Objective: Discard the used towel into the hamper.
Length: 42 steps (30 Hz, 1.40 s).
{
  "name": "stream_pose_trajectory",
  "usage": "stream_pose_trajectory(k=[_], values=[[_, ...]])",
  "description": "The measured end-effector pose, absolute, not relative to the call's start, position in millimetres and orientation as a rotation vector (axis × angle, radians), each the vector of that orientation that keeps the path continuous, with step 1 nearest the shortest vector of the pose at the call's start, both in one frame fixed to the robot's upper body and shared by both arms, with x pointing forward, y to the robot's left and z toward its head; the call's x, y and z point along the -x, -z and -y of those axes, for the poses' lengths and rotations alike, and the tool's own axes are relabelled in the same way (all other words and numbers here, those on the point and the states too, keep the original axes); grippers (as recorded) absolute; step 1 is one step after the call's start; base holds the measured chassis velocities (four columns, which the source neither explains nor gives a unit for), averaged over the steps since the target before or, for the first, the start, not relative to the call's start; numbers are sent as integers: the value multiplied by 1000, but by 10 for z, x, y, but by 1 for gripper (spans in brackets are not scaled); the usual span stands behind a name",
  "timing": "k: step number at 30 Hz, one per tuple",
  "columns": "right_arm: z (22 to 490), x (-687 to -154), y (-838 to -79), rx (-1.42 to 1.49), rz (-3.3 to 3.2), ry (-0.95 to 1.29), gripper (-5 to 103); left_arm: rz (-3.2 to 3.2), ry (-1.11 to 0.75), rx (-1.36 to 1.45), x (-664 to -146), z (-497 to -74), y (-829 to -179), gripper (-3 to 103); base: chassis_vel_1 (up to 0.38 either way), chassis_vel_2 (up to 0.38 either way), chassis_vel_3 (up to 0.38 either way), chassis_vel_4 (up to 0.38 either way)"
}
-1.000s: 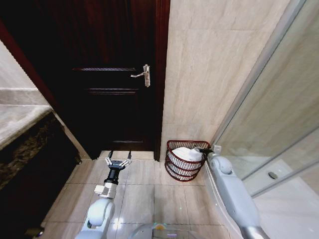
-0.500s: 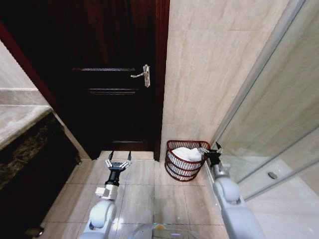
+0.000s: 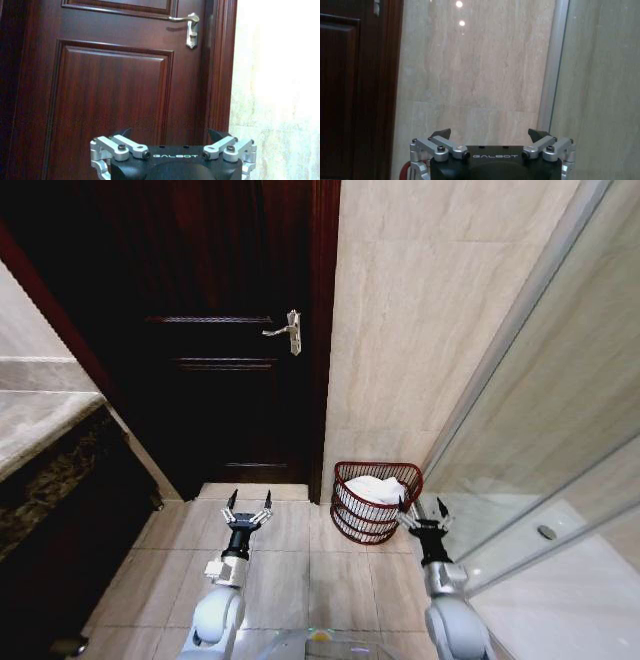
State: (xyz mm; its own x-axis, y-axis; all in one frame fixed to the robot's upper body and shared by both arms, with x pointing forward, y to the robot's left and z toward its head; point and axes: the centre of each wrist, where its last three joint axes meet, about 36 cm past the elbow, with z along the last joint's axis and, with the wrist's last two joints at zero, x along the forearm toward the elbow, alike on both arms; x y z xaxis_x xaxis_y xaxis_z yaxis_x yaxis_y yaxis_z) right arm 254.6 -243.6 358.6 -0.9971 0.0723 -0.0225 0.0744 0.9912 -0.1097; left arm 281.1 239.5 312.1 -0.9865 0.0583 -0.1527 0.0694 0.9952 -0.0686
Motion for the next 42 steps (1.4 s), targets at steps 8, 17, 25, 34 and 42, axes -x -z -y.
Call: stream_pose_trajectory(k=[8, 17, 25, 34, 42], values=[[2335, -2479, -3663, -123, -3110, 135, 100, -2985, 101, -107, -2793, -2389, -3137, 100, 0, 0, 0, 0], [2354, -2387, -3595, -143, -3135, 110, 100, -2989, 92, -110, -2790, -2393, -3117, 100, 35, -45, -45, 41], [2395, -2261, -3552, -152, -3151, 115, 100, -2990, 77, -113, -2759, -2430, -3139, 100, 50, -49, -43, 44], [2406, -2143, -3530, -161, -3152, 92, 100, -2990, 77, -115, -2737, -2418, -3155, 100, 28, -33, -28, 41], [2403, -2131, -3554, -160, -3144, 90, 100, -2990, 74, -115, -2718, -2427, -3162, 100, 55, -54, -57, 45]])
